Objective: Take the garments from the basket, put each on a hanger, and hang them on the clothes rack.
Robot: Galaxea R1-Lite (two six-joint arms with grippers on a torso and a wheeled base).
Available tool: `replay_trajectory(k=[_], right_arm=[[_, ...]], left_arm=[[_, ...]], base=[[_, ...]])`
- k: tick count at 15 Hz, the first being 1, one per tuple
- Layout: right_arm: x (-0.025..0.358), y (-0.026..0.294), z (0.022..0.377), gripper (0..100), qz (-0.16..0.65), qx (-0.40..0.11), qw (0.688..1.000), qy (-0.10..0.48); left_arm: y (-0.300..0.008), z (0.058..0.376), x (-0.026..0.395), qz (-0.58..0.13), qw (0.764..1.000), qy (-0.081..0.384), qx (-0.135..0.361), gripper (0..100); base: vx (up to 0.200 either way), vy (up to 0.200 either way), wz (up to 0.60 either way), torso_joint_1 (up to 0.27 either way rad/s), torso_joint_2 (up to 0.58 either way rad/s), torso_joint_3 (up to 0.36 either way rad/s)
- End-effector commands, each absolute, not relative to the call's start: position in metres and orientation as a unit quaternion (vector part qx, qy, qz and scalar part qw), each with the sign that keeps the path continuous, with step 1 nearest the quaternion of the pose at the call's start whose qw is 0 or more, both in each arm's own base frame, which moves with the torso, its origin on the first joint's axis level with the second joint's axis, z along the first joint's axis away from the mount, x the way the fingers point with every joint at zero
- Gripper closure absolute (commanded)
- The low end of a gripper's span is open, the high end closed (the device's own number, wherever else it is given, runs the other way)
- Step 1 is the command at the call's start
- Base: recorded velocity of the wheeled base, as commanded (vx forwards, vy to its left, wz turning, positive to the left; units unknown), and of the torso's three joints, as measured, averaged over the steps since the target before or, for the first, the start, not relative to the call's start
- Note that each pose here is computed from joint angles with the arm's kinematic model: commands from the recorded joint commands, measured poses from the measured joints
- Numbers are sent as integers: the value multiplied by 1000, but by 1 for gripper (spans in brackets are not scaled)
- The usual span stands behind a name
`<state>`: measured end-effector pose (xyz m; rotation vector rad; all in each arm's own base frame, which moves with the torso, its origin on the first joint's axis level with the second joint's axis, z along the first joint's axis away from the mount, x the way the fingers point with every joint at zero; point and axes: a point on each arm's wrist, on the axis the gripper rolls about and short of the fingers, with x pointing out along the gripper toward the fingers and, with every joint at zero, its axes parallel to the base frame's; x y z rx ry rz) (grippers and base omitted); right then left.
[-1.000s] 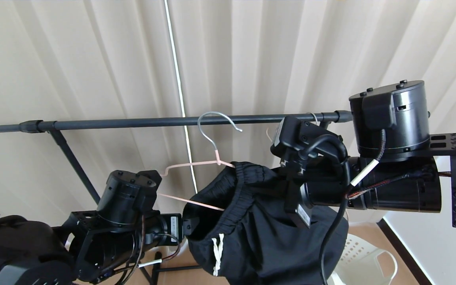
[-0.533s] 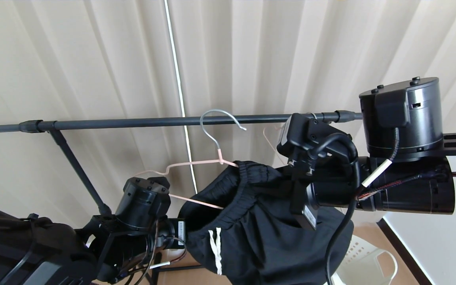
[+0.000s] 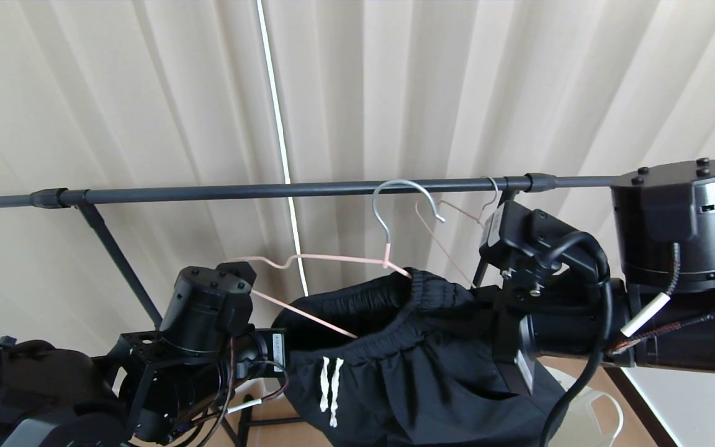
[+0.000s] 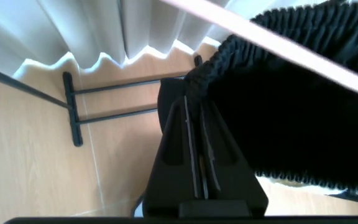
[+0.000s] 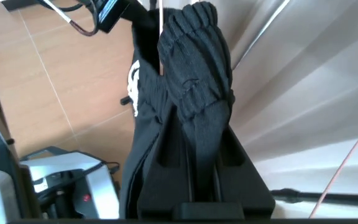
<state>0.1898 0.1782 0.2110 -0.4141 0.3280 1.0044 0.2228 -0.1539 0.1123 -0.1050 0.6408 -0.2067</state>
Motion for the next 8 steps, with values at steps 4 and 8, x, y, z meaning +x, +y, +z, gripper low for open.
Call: replay_trajectory(k=[4,8], right_arm=[[173,153,172,100,458,-172,857,159],[178,156,155,100,452,-143,866,159]], left_arm=[[-151,127,220,-111,950,289,-46,100],[-151,130,219,-116,952,281,-32,100]], base=[[0,0,0,0,0,0],[0,0,0,0,0,0]])
